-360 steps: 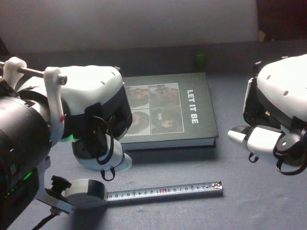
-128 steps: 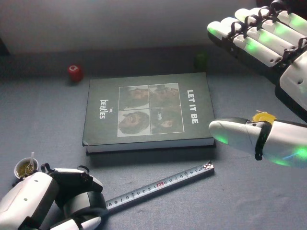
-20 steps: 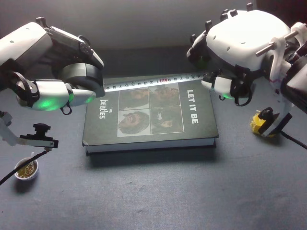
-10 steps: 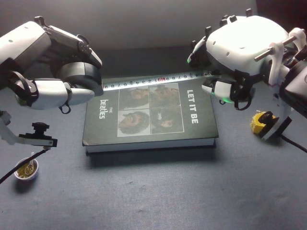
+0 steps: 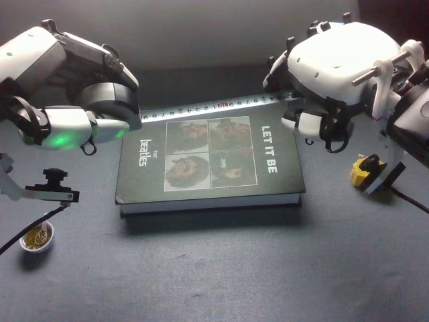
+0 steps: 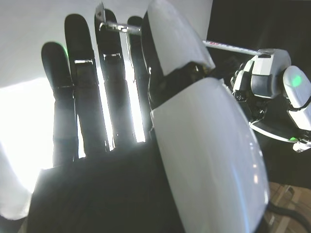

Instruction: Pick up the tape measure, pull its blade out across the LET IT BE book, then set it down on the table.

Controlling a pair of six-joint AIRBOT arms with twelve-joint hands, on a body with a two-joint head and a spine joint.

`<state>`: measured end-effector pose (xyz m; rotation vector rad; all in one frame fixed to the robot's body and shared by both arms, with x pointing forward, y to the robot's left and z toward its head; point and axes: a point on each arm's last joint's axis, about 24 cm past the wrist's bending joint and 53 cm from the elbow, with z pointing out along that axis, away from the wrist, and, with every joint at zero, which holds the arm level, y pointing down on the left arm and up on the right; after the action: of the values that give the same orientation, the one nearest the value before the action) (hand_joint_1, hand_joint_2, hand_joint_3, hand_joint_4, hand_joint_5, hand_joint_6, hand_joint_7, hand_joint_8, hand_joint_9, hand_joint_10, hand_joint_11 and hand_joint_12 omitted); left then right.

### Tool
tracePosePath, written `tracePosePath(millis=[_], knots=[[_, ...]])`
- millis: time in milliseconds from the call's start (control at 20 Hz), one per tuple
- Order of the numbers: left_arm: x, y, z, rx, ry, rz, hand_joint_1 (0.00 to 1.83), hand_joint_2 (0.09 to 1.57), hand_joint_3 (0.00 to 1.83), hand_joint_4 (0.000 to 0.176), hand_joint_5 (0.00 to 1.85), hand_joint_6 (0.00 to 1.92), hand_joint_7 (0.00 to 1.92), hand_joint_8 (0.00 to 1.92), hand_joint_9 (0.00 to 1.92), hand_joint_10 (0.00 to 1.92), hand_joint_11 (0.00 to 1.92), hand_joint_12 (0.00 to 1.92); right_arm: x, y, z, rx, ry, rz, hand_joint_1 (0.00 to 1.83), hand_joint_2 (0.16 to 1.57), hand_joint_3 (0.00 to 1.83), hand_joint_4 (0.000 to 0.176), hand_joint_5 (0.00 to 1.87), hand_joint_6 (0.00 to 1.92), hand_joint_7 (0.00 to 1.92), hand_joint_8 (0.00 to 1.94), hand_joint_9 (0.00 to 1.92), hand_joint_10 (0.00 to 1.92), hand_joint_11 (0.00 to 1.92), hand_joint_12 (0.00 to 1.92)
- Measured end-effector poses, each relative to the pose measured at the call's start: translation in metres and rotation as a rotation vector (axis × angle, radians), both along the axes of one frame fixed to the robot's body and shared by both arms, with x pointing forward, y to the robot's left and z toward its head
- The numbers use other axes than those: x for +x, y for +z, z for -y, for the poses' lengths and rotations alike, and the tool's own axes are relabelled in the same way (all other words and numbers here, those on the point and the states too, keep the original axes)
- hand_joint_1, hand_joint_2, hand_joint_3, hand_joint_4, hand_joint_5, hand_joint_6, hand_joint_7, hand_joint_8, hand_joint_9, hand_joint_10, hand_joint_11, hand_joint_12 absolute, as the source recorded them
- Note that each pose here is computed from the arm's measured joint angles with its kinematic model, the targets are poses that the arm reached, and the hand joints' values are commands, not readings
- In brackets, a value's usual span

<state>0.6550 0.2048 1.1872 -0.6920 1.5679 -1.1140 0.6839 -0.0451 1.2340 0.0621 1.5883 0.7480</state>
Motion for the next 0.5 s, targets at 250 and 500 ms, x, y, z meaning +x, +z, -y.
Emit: tracePosePath(millis=[250,500], knots=[[-0.0008,0.0011,0.0012,-0.009,0.002,0.001,1.39,1.08,0.00,0.000,1.05,0.68,1.13,0.82,0.89,1.22,0.84,1.06,0.0003,0.0067,-0.0008,0.003,0.001,0.017,1.04,1.18,0.00,0.000,0.82,0.02,0.92,0.01,0.79,0.20,0.33,1.31],[-0.0008,0.0026,0.0010,-0.005,0.004,0.008,1.39,1.07,0.00,0.000,1.04,0.69,1.12,0.82,0.93,1.20,0.86,1.07,0.0003,0.0069,-0.0010,0.004,0.002,0.016,1.04,1.18,0.00,0.000,0.83,0.02,0.93,0.02,0.80,0.21,0.33,1.31]])
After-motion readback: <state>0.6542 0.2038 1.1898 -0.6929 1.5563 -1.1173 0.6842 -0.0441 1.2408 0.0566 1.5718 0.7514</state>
